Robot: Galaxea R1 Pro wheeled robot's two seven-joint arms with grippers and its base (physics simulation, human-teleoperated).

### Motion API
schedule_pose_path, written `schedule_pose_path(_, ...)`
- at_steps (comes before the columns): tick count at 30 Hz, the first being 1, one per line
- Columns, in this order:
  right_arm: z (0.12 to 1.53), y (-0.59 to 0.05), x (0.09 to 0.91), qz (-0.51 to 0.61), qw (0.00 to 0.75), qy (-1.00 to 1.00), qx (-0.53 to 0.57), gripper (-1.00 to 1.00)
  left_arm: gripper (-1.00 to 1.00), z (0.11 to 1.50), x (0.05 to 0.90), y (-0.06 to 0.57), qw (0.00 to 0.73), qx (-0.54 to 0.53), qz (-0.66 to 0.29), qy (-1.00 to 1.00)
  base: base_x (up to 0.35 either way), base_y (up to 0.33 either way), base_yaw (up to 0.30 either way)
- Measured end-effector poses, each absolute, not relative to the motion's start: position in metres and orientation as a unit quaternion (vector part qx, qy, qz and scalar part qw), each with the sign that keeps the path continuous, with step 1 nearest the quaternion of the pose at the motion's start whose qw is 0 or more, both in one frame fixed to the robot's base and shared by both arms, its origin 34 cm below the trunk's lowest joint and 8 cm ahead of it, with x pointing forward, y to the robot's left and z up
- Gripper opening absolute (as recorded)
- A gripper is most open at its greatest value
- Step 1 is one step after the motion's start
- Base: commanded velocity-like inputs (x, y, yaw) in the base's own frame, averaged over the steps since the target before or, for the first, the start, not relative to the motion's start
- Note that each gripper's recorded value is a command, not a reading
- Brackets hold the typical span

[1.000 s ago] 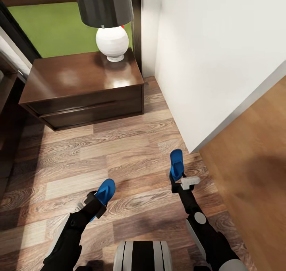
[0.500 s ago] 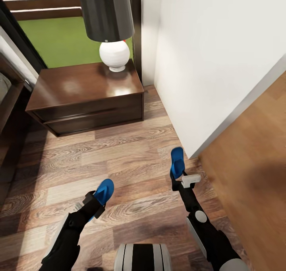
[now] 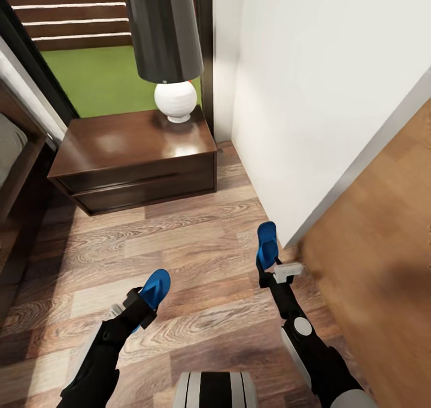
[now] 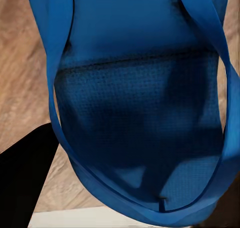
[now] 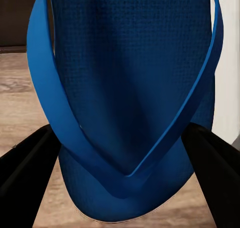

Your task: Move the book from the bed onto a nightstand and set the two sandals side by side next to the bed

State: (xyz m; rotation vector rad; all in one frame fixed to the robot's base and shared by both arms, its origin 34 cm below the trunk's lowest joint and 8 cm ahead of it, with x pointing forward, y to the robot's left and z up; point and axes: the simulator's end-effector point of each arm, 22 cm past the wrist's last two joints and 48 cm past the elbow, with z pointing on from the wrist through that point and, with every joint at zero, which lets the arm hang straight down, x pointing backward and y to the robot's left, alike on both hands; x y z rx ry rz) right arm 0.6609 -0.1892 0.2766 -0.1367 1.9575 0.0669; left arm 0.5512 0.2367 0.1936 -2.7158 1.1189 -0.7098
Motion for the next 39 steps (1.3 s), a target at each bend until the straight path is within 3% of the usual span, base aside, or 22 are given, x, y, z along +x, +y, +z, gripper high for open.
schedule_pose_path(16,0.3,-0.187,0.668,0.028,0.57,0.819,-0.058,-1.0,-1.0,0.235,0.572,0.314,0.225,-0.815,-0.172,0.505,0.0,0.0,0.0)
schedule_pose_path(25,0.3,-0.187,0.668,0.028,0.57,0.819,-0.058,-1.0,-1.0,0.23,0.55,0.361,0.21,-0.877,-0.173,0.396,0.0,0.0,0.0)
schedule_pose_path(36,0.301,-0.189,0.668,0.028,0.57,0.819,-0.055,-1.0,-1.0,0.221,0.541,0.363,0.176,-0.907,-0.194,0.33,0.0,0.0,0.0)
schedule_pose_path(39,0.3,-0.188,0.668,0.028,0.57,0.819,-0.055,-1.0,-1.0,0.221,0.524,0.398,0.194,-0.92,-0.179,0.29,0.0,0.0,0.0)
